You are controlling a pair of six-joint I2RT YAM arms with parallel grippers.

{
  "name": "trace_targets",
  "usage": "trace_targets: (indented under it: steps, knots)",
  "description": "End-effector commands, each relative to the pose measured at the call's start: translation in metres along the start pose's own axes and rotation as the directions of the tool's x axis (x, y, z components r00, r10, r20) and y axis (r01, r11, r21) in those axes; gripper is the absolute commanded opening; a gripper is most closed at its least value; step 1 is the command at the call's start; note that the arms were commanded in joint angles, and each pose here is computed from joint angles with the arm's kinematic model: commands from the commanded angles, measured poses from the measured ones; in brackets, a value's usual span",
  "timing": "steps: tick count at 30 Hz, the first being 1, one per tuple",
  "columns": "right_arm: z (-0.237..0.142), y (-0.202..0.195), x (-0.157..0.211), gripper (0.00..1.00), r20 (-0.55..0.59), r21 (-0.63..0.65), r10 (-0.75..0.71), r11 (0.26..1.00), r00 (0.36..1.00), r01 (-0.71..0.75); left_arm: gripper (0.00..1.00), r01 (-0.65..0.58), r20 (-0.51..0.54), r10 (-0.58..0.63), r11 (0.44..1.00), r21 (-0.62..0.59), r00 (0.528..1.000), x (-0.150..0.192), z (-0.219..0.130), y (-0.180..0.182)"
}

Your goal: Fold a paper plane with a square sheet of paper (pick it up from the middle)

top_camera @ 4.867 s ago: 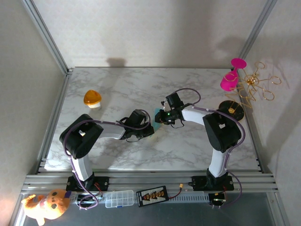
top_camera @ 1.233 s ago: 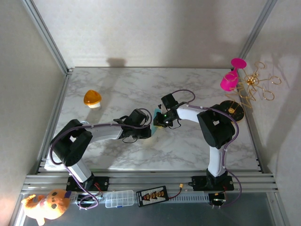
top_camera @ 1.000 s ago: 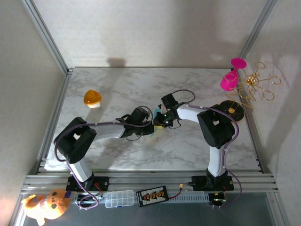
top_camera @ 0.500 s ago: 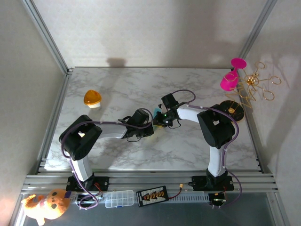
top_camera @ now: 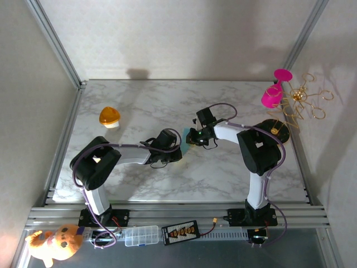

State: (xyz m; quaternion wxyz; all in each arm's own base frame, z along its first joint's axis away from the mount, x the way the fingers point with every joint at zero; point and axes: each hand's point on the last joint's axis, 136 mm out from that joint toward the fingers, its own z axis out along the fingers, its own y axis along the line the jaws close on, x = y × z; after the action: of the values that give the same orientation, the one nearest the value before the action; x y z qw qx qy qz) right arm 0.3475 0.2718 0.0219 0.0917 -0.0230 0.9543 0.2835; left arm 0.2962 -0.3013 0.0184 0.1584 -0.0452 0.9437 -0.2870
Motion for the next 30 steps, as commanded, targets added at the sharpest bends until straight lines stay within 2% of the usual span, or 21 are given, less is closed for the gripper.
trace_targets:
  steps: [1, 4, 12, 17, 23, 30]
  knots:
    - [0.004, -0.006, -0.003, 0.16, 0.006, 0.028, -0.02, 0.999, 1.0, 0.02, 0.0, -0.025, -0.009, 0.025, 0.999, 0.027, 1.0, -0.003, -0.009, -0.017]
    - [0.008, -0.008, 0.004, 0.16, -0.017, 0.026, -0.013, 1.0, 1.0, 0.014, 0.02, -0.021, 0.04, 0.018, 0.997, 0.072, 0.999, -0.017, -0.01, -0.031]
    - [0.003, 0.0, 0.006, 0.16, -0.018, -0.009, -0.011, 1.0, 1.0, 0.011, 0.01, 0.04, 0.087, -0.045, 0.997, 0.061, 0.995, -0.031, 0.01, -0.021]
    - [-0.01, 0.013, -0.01, 0.16, 0.03, -0.046, -0.024, 0.999, 0.999, 0.025, 0.0, 0.047, 0.074, -0.048, 0.999, 0.007, 0.996, -0.027, 0.018, -0.007]
    - [-0.038, 0.028, -0.038, 0.16, 0.15, -0.069, -0.047, 0.996, 0.988, 0.058, 0.0, 0.053, 0.065, -0.052, 0.999, -0.004, 0.997, -0.023, 0.019, -0.003]
    - [-0.021, 0.016, -0.028, 0.16, 0.105, -0.041, -0.081, 0.995, 0.991, 0.086, 0.0, 0.048, 0.044, -0.047, 0.999, -0.012, 0.998, -0.018, 0.02, 0.001]
